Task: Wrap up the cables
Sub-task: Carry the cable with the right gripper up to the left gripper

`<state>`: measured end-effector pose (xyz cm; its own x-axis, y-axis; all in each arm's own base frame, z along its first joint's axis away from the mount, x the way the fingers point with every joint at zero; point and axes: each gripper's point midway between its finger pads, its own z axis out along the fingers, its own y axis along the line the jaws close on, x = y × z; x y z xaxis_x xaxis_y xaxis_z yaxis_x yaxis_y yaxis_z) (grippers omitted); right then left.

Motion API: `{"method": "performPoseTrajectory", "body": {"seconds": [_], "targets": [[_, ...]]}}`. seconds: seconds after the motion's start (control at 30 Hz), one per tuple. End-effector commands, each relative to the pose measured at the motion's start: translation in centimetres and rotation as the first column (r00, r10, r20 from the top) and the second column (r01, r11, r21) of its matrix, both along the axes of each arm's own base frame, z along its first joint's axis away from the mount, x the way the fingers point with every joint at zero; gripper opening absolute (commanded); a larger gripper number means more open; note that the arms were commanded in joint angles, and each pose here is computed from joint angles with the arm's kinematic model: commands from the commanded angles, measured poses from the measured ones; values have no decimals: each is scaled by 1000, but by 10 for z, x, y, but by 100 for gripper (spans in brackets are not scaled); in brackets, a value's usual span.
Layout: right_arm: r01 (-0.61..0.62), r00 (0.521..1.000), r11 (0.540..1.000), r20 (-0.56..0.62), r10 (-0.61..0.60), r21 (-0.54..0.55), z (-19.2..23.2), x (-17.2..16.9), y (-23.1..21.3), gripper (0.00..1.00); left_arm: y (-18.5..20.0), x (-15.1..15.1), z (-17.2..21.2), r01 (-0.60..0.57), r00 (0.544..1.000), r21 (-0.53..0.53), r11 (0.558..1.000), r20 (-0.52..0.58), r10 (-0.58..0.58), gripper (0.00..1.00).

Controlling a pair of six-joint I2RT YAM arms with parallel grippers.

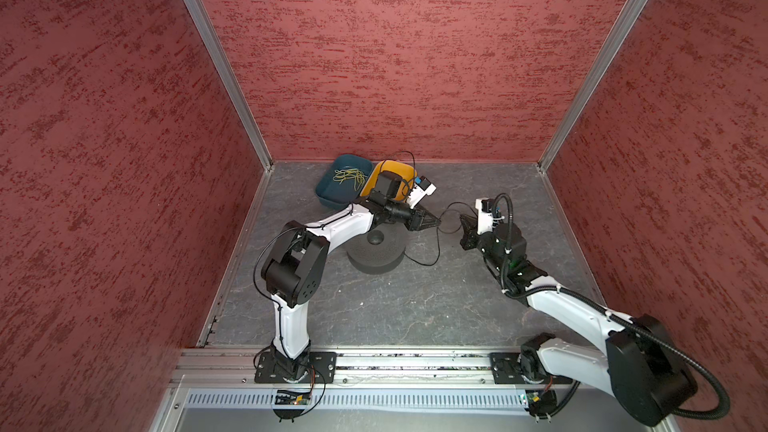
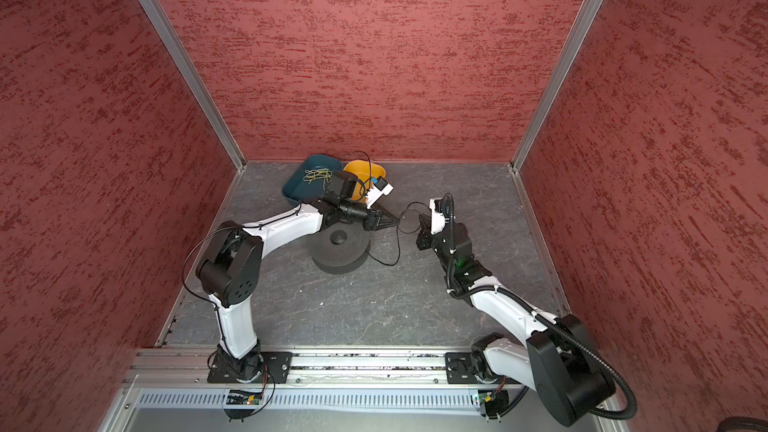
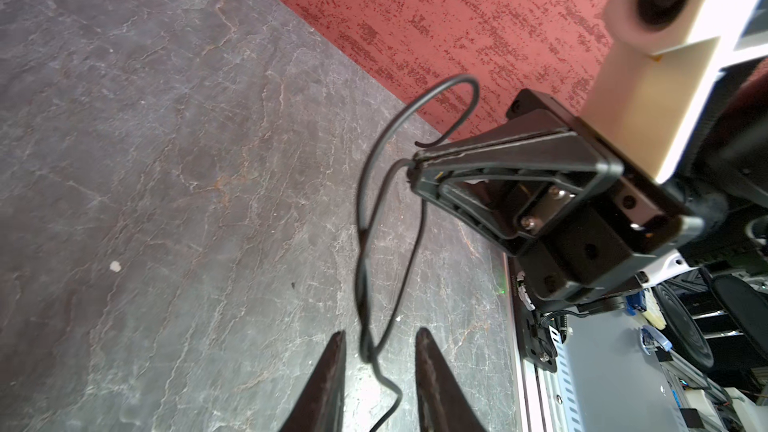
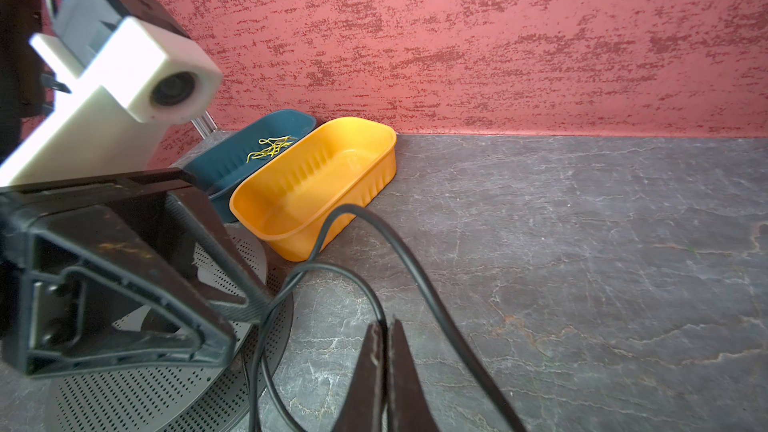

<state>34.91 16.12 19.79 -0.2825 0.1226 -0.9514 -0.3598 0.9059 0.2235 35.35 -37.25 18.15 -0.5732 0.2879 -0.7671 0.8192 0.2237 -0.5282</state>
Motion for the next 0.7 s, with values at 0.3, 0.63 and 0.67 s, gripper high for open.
{"method": "performPoseTrajectory", "body": {"seconds": [0.3, 0.63, 0.67], "targets": [[-38, 998, 999, 42, 37, 20, 11, -3, 8, 0, -4, 5, 8, 85, 996, -92, 992, 11, -84, 26], [-36, 999, 999, 34, 35, 19, 9, 0, 9, 0, -5, -2, 6, 112, 994, -92, 989, 9, -112, 23], [-37, 999, 999, 34, 37, 19, 9, 0, 9, 0, -6, -2, 5, 112, 994, -91, 990, 4, -112, 23]]}}
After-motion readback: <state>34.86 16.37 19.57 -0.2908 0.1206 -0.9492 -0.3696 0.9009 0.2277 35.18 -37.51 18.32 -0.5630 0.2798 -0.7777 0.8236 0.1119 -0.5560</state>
